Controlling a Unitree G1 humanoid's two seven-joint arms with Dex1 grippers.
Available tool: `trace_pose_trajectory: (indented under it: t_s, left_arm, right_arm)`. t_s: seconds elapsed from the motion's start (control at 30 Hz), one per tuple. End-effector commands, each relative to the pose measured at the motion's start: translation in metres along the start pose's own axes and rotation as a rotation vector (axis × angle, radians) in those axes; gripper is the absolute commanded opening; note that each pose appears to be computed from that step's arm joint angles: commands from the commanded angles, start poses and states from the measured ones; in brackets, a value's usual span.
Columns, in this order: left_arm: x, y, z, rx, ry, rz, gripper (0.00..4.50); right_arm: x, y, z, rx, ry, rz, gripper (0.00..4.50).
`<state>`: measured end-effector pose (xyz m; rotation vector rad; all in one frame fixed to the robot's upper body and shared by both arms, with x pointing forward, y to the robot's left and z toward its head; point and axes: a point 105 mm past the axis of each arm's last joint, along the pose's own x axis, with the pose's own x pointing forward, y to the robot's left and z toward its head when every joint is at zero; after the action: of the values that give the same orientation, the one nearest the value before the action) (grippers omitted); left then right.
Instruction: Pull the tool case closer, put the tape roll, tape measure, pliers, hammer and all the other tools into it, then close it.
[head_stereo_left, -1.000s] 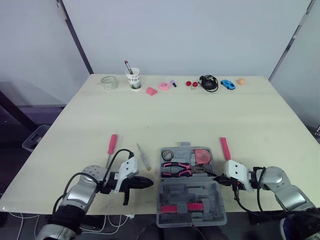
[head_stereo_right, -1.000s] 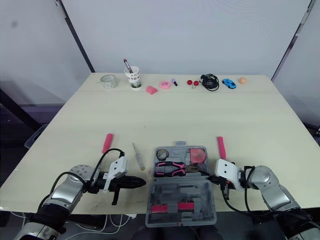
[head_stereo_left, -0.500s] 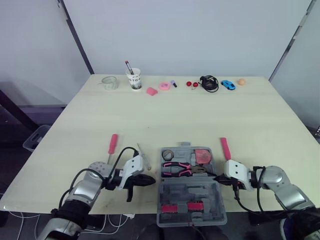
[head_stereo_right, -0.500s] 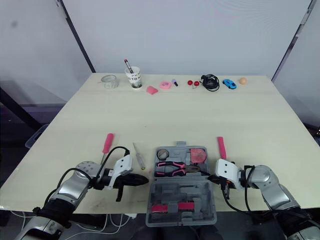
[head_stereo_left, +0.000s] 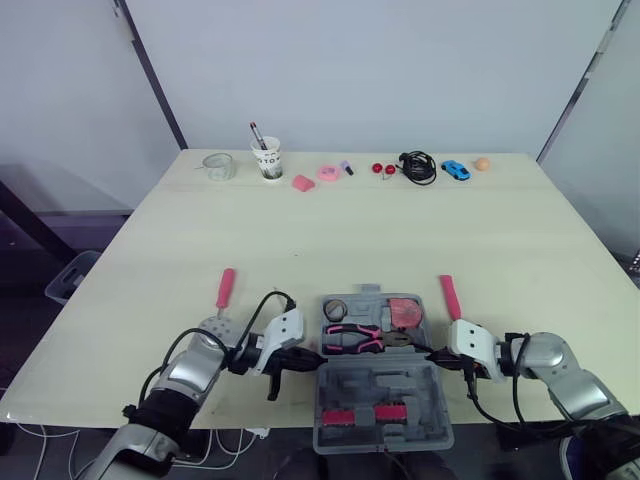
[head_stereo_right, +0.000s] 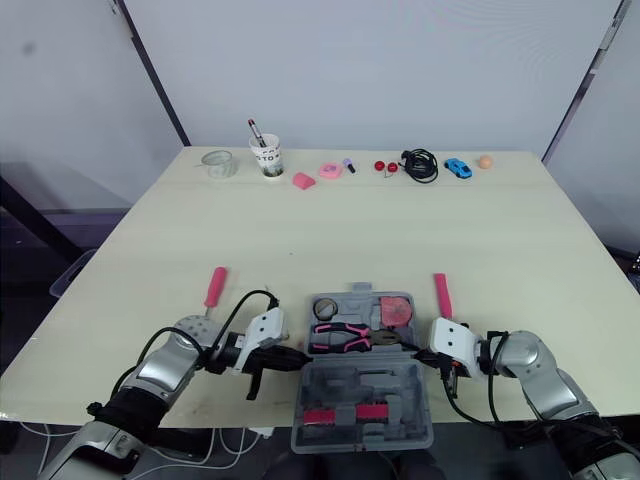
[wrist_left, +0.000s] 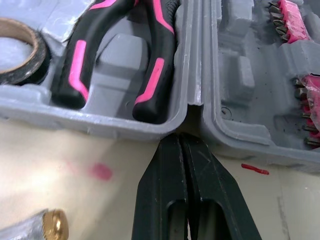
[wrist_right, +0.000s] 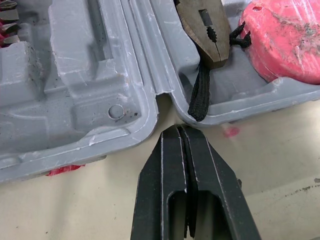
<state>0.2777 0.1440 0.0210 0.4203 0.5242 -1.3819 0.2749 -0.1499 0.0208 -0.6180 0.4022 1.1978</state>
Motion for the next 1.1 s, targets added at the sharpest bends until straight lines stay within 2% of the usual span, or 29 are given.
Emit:
trace_pose_trajectory:
  t_s: [0.03, 0.47, 1.1]
  left_arm:
    - [0.011, -0.005, -0.004, -0.009, 0.015, -0.029, 0.08]
    - [0.016, 0.0, 0.002, -0.012, -0.013, 0.005, 0.08]
    - [0.006, 0.033, 0.011, -0.054, -0.041, 0.157, 0.08]
  right_arm:
    - [0.003, -0.001, 0.005, -0.012, -0.017, 0.0, 0.0]
    - [0.007, 0.001, 0.014, -0.019, -0.051, 0.014, 0.0]
    - [0.008, -0.028, 0.023, 0.021, -0.095, -0.137, 0.0]
